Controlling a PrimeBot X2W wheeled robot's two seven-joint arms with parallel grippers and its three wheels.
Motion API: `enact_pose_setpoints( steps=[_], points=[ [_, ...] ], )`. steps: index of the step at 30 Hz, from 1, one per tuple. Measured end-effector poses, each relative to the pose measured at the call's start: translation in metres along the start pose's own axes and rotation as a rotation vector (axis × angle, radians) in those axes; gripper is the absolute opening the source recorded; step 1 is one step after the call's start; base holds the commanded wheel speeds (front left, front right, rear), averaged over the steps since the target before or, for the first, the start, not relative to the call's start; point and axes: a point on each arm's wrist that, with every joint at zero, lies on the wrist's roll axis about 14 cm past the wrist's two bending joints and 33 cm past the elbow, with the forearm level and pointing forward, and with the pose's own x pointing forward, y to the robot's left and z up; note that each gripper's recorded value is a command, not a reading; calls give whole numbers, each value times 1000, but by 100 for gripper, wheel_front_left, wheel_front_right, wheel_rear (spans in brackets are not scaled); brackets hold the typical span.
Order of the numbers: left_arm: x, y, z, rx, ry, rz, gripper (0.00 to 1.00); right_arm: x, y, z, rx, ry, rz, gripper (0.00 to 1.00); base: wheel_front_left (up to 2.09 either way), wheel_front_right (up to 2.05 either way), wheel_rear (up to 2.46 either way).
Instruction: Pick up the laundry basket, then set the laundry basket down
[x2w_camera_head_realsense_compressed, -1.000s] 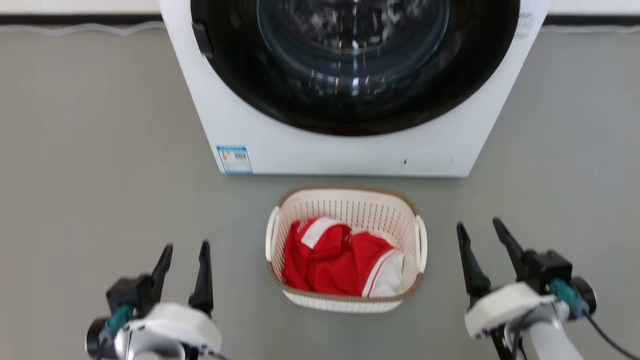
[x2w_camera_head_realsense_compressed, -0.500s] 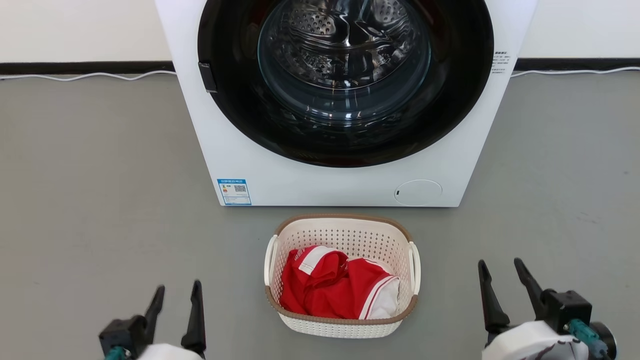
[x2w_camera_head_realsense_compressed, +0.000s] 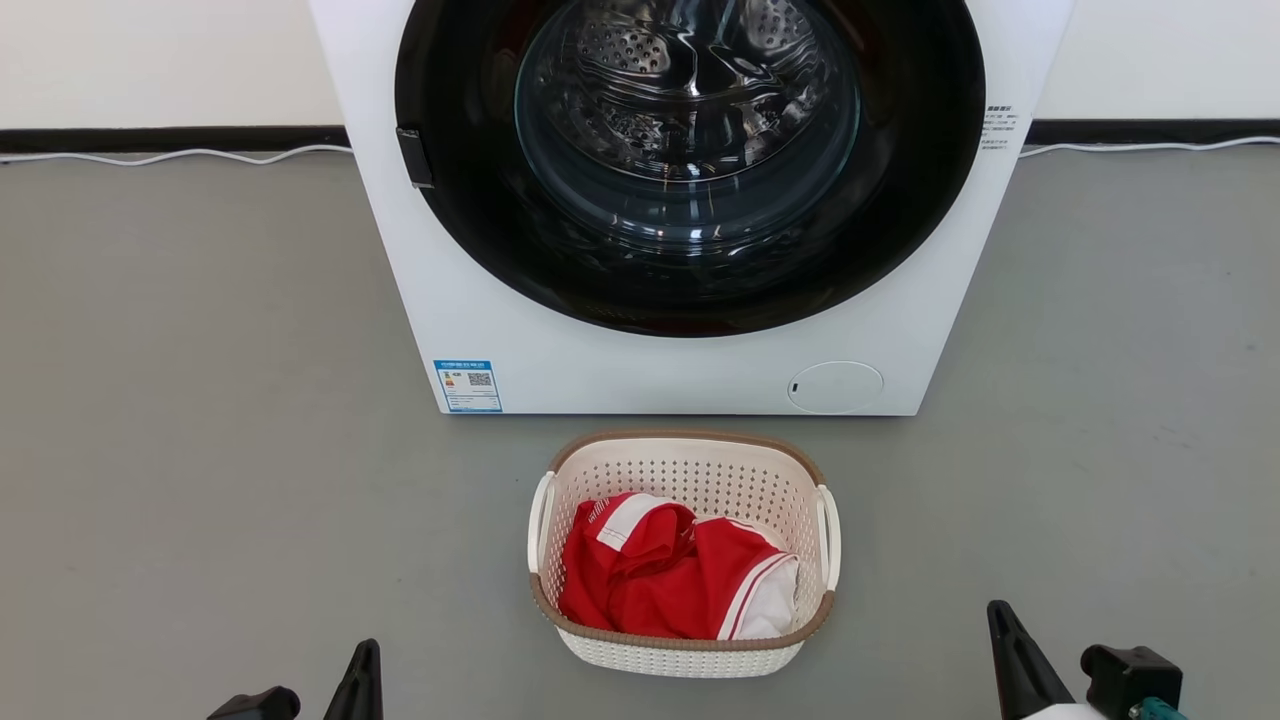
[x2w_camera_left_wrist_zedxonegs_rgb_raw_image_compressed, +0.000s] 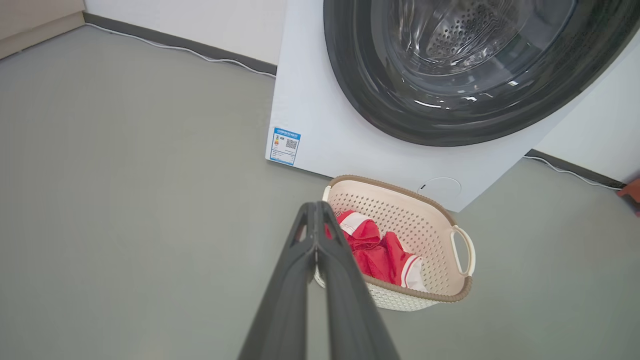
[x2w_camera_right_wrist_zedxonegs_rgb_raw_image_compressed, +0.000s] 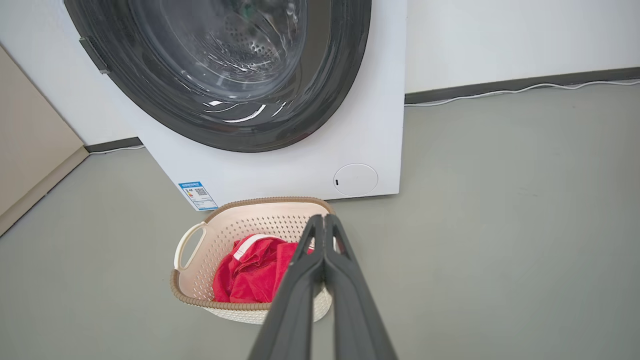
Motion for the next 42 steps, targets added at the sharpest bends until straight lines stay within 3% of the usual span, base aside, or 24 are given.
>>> enact_pose_setpoints(
  steps=[42],
  points=[
    [12, 1, 16, -462, 2, 28, 0, 3, -16, 16, 518, -33, -86, 0, 0, 0, 0]
  ],
)
